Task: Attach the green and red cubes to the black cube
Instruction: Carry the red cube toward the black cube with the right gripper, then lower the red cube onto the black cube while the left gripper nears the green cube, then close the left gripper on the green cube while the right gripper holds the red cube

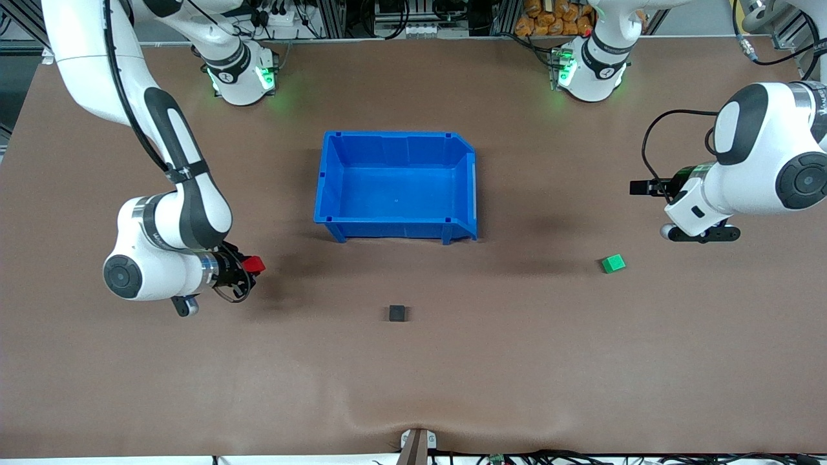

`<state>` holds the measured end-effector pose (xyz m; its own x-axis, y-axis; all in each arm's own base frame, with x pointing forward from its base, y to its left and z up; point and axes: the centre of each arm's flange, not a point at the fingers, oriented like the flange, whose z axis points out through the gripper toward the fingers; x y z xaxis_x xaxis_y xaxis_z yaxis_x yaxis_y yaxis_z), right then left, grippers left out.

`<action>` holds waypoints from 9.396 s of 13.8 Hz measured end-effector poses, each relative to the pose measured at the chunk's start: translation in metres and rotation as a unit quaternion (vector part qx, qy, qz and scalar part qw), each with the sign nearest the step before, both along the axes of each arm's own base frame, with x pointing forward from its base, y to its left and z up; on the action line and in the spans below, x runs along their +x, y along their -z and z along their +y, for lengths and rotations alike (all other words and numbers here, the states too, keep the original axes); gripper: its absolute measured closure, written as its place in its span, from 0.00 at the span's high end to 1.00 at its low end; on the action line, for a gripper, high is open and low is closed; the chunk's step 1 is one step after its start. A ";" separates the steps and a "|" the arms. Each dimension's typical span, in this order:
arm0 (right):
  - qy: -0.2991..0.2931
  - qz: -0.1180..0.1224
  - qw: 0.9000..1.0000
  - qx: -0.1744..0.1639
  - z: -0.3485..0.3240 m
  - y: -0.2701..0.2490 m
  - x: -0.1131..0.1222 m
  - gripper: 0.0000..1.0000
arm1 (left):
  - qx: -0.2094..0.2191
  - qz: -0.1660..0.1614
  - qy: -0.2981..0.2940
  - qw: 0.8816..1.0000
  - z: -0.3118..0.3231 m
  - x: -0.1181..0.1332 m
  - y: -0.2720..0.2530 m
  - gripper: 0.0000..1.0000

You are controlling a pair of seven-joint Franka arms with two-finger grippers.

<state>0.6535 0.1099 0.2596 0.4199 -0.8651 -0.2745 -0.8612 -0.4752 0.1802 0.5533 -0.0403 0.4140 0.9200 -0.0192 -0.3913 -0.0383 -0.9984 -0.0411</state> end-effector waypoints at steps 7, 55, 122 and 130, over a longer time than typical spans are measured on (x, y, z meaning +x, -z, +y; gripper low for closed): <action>0.046 -0.017 0.999 -0.002 0.034 -0.006 0.002 0.40 | 0.000 0.003 0.000 1.000 0.000 0.001 0.008 1.00; 0.224 -0.104 0.969 0.014 0.217 0.023 0.023 0.40 | 0.015 0.023 -0.062 0.998 0.013 0.021 0.107 1.00; 0.261 -0.128 0.956 0.028 0.267 0.070 0.033 0.81 | -0.021 -0.085 -0.140 0.986 0.040 0.072 0.218 1.00; 0.255 -0.120 0.959 0.018 0.264 0.060 0.036 1.00 | -0.020 -0.086 -0.153 0.984 0.039 0.079 0.224 0.90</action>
